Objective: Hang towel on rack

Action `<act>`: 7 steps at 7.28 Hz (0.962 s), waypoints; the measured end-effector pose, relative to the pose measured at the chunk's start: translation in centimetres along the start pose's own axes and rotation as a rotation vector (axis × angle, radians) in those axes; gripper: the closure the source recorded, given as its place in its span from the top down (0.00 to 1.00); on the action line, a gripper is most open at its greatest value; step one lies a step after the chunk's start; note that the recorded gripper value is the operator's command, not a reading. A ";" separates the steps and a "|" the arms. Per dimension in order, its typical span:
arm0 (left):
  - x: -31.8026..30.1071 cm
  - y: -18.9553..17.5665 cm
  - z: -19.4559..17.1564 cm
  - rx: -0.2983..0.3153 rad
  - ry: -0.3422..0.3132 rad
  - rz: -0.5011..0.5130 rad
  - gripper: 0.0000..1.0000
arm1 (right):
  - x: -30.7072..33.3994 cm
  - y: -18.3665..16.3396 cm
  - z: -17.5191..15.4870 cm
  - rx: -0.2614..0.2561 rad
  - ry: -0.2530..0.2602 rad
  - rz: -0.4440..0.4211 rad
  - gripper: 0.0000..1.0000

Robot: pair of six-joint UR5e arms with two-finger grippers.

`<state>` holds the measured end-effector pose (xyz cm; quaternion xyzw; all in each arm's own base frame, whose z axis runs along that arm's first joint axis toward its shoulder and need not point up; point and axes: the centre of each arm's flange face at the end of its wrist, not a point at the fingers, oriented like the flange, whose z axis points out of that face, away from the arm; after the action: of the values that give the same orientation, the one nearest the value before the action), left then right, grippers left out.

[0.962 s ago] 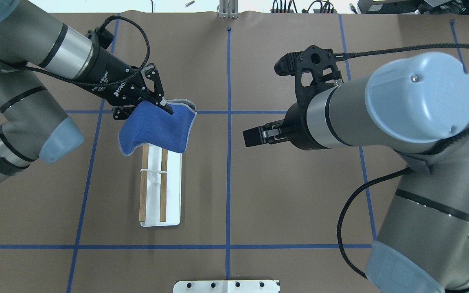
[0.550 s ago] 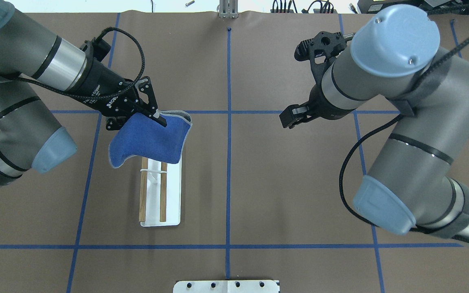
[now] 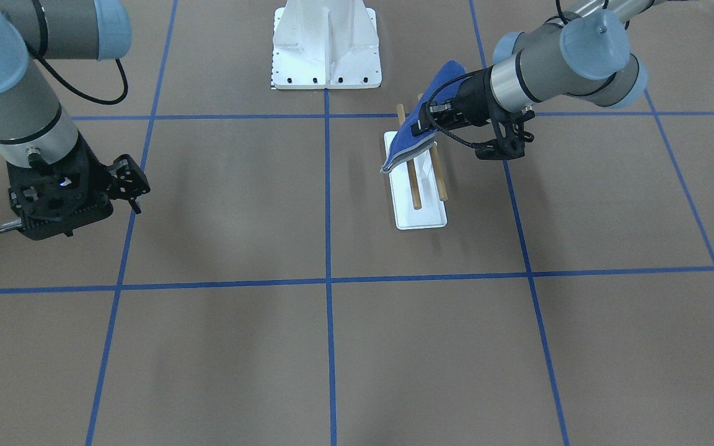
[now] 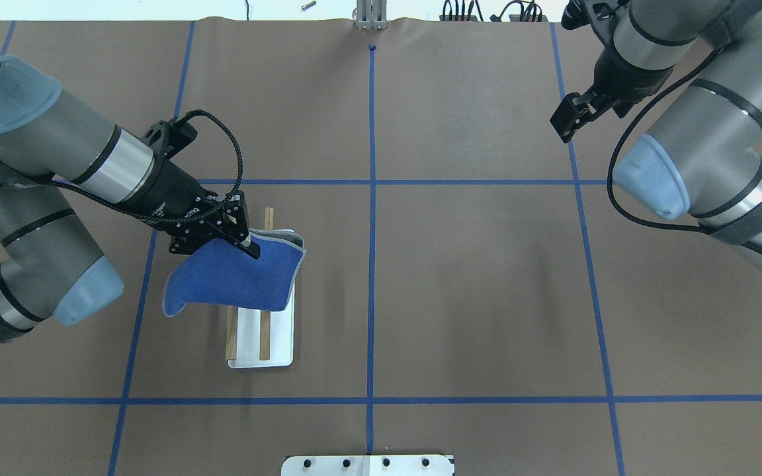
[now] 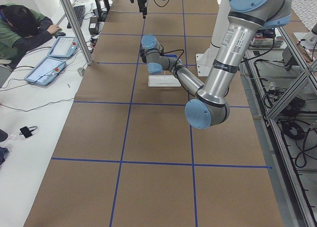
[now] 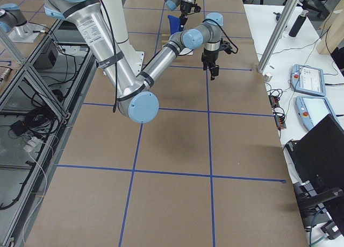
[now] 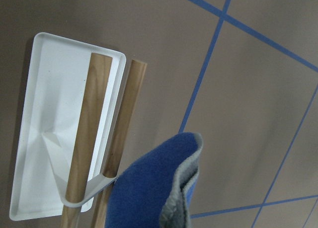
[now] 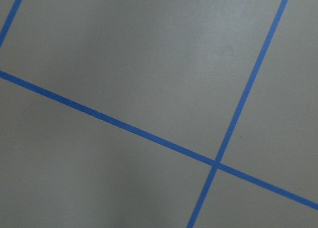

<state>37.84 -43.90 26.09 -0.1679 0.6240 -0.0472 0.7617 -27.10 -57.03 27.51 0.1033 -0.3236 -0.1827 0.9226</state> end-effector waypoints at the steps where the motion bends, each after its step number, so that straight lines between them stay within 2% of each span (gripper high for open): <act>1: -0.4 -0.5 0.3 0.004 -0.008 0.007 0.00 | 1.6 -0.3 0.6 -0.015 0.010 -0.011 1.00; 2: -1.2 -1.8 0.3 0.019 -0.020 0.027 0.18 | 3.2 -0.7 1.4 -0.033 0.019 -0.017 1.00; 3: -1.9 -3.4 -0.1 0.038 -0.031 0.052 0.74 | 5.4 -1.2 2.0 -0.054 0.024 -0.029 1.00; 4: -2.2 -4.2 -0.5 0.051 -0.035 0.070 0.97 | 7.6 -1.6 2.4 -0.069 0.022 -0.043 1.00; 7: -0.4 -4.7 -1.0 0.096 -0.018 0.090 0.97 | 10.3 -1.9 2.1 -0.077 0.012 -0.058 1.00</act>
<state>37.38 -48.39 27.80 -0.1032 0.6210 -0.0412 0.7759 -21.52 -63.09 34.31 0.0782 -0.3076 -0.2209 0.9222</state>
